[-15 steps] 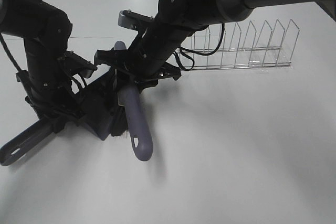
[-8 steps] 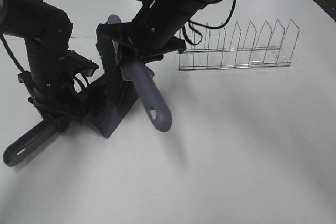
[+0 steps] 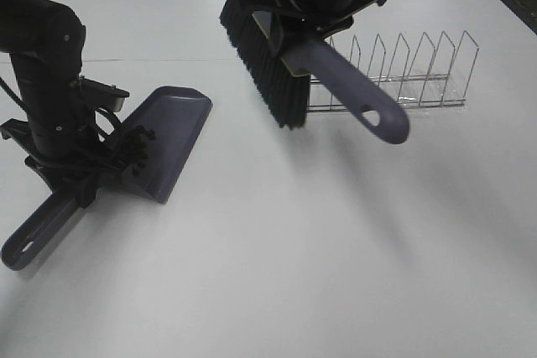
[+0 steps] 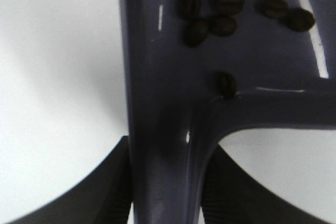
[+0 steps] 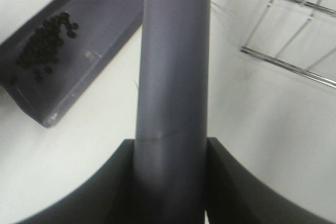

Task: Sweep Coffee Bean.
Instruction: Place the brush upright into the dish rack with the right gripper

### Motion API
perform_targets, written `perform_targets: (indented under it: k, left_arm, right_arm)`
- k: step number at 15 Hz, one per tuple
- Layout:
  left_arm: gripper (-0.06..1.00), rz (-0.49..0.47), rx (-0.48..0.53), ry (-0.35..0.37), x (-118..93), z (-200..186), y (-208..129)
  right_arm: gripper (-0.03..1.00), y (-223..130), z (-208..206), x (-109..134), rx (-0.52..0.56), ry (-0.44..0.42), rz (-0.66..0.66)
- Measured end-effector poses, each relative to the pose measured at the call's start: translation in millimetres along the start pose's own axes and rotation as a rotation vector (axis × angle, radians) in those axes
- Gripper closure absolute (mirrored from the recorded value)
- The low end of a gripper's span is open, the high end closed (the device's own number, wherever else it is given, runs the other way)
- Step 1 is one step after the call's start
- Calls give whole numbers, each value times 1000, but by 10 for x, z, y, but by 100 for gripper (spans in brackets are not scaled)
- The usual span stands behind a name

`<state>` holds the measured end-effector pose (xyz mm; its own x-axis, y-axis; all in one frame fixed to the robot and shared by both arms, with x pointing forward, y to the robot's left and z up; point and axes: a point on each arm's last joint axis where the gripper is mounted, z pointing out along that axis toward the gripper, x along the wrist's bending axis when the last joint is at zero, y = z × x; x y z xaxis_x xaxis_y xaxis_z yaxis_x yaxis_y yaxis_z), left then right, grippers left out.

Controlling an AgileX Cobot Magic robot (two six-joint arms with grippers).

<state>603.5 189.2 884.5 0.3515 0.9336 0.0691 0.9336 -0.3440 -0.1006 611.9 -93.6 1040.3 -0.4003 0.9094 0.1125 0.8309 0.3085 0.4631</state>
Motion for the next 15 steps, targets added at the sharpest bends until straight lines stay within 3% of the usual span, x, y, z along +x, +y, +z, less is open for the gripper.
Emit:
perform_targets:
  k: [2,3,8,13,15]
  left_arm:
    - [61,-23,-6,-23,-8,-22,-2]
    - [61,-65,-15,-51,-33,-22,7]
    - [61,-127,-22,-68,-48,-23,16]
    - [61,-148,-22,-74,-53,-24,16]
    - [61,-147,-22,-74,-53,-24,16]
  right_arm:
    - [65,-69,-250,-51,58,-72,-22]
    - [65,-130,-468,-127,101,-165,-50]
    - [65,-262,-846,-235,134,-301,-11]
    - [65,-684,-714,-344,225,-381,70]
    - [65,-822,-544,-406,233,-374,103]
